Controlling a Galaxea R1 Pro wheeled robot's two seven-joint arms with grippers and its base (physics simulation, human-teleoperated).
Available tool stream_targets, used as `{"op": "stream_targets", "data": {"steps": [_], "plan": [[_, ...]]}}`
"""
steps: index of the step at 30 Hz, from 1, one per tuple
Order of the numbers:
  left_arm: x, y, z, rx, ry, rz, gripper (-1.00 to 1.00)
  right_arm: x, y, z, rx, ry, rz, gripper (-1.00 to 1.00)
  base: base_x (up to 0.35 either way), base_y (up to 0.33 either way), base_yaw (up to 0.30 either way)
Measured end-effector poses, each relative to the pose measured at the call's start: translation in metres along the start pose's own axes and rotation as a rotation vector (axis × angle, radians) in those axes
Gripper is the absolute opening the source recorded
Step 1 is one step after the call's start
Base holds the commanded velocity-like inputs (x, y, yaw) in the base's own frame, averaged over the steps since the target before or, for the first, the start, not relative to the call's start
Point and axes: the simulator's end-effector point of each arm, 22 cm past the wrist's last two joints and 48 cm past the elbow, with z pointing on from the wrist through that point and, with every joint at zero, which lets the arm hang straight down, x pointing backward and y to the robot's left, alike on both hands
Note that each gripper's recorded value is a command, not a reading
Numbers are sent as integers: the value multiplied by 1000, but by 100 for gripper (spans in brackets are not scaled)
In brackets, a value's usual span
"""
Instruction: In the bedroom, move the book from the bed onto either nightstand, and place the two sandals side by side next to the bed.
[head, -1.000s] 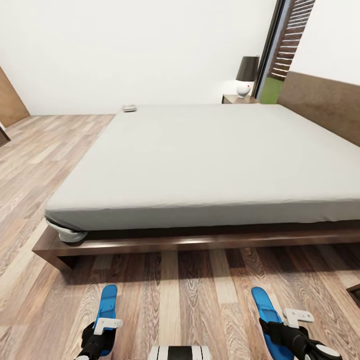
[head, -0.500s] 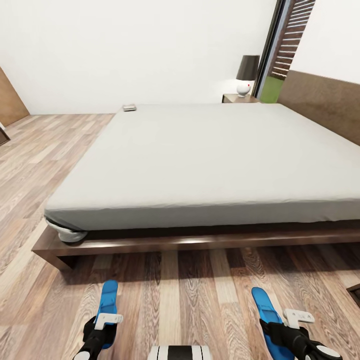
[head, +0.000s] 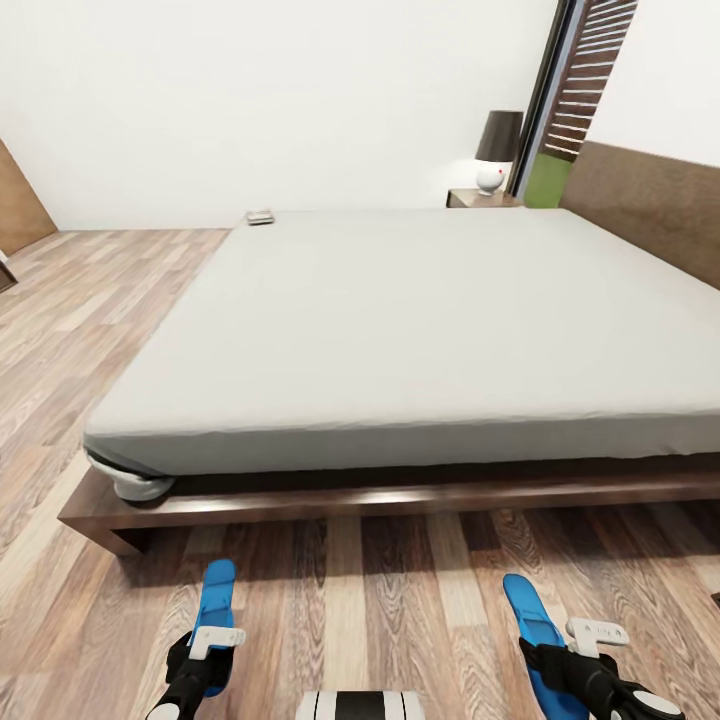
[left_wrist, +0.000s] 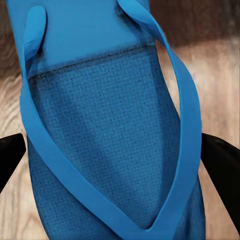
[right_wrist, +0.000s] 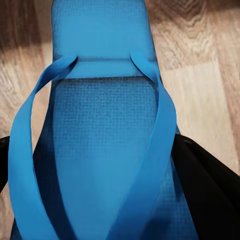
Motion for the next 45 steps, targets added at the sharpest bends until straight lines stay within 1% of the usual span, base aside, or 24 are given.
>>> {"op": "stream_targets", "data": {"steps": [18, 27, 40, 45], "plan": [[0, 0, 0, -1, 1, 0, -100, 0, 1, 0, -2, -1, 2, -100, 10, 160, 0], [0, 0, 0, 0, -2, 1, -100, 1, 1, 0, -2, -1, 2, -100, 46, 100, 0], [-1, 0, 0, 1, -4, 4, -100, 1, 1, 0, -2, -1, 2, -100, 15, 22, 0], [10, -2, 2, 4, 16, 6, -100, 8, 1, 5, 1, 20, 1, -100, 0, 1, 0]]}}
